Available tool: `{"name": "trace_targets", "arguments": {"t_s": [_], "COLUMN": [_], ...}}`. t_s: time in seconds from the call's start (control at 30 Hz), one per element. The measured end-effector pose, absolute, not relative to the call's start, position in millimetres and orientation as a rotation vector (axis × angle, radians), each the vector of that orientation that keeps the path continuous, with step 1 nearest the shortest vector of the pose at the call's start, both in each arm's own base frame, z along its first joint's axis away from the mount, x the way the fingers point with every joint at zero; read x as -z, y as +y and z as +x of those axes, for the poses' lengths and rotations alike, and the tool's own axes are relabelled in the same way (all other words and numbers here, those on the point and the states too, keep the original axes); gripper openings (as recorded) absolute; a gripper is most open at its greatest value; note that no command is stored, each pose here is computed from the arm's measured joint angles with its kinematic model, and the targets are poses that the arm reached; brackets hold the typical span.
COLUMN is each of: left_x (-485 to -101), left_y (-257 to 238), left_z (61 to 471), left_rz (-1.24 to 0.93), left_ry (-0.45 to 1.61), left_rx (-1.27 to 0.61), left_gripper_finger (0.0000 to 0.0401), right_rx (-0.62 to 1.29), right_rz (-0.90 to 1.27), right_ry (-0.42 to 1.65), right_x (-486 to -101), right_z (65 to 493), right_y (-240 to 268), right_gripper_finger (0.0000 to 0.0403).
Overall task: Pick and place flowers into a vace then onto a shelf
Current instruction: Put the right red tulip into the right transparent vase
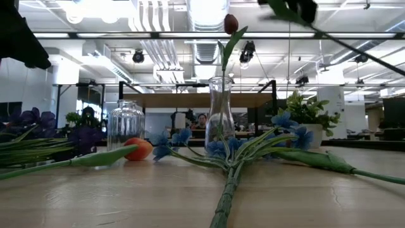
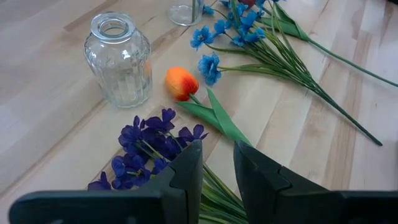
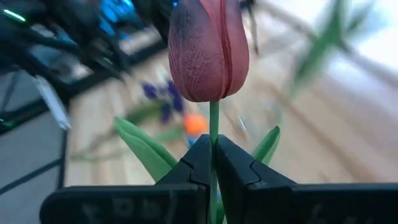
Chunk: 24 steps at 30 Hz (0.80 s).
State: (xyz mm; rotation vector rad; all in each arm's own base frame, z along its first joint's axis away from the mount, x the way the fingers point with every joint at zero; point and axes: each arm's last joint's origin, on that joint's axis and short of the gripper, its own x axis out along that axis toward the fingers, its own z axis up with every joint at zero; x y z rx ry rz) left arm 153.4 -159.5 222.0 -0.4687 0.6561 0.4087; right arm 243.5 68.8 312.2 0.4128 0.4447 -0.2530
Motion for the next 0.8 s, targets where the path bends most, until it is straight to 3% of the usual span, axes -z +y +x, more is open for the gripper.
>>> {"name": "trace_targets", "arguments": {"t_s": [0.33, 0.8], "left_x": [-222.2, -222.7], "left_y": [-159.1, -158.9], "left_z": [153.6, 154.0], "left_rz": [-0.464, -0.466], "left_ry": [0.638, 0.616], "left_rx": [-0.417, -0.425], "left_gripper_finger": [0.0074, 0.0074], "right_rx": [0.244, 0.357], "right_rz": [0.106, -0.068], "right_ry": [0.232, 0.056], "right_x": [-377.1, -396.7], "right_z": [269.0, 328.6], "right_y": [73.7, 65.1], "right_gripper_finger": [0.0008, 0.0008]}}
